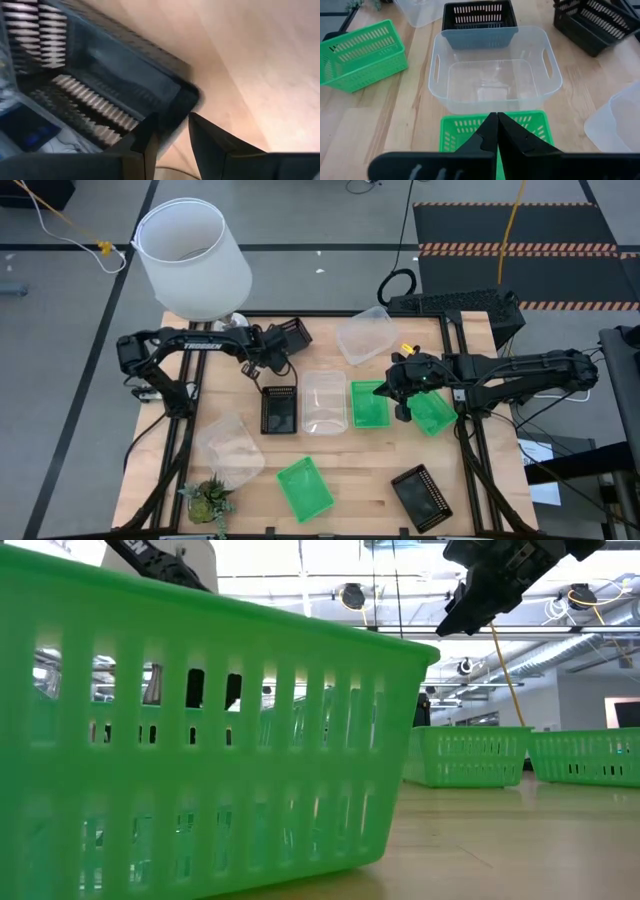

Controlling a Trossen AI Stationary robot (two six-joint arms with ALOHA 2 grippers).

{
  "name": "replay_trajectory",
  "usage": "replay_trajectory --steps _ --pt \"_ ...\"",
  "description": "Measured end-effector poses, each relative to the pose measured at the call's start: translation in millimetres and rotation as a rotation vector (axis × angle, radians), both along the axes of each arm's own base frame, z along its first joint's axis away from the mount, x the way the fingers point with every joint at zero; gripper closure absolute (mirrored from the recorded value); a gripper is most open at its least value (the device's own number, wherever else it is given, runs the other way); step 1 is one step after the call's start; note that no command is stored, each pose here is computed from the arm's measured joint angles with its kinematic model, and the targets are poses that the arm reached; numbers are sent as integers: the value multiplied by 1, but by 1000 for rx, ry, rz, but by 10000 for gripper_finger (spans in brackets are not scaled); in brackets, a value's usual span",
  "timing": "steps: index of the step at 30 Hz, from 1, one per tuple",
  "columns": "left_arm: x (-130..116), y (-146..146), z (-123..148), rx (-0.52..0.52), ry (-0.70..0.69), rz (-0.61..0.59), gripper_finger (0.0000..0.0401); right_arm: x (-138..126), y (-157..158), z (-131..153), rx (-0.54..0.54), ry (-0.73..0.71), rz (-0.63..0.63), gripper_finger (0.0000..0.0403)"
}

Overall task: Stack baskets by color
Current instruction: Stack the top left black bin on the middle left black bin

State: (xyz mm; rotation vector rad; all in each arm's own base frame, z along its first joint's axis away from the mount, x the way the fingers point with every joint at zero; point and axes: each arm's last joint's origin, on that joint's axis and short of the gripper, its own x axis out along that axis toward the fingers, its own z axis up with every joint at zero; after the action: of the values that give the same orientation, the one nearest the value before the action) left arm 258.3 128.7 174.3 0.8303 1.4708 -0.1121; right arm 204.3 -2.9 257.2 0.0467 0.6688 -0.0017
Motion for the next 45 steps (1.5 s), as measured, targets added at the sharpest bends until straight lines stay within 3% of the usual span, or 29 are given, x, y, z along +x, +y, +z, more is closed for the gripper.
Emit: replay_trajectory --steps 6,13,20,27,33,45 --pt "0 4 1 7 -8 -8 322 0 0 0 0 1 0 403" --pt "-4 13 0 -69 -52 19 390 0 0 0 0 0 0 403" --pt "-4 16 1 -73 -90 40 374 0 0 0 0 -1 0 403" --pt "1 4 4 -1 -76 87 391 0 0 0 -3 0 2 403" --pt "1 -19 22 56 -118 129 395 0 0 0 -15 -1 12 403" --pt "11 -75 94 76 -245 338 396 0 0 0 -15 -4 11 403"
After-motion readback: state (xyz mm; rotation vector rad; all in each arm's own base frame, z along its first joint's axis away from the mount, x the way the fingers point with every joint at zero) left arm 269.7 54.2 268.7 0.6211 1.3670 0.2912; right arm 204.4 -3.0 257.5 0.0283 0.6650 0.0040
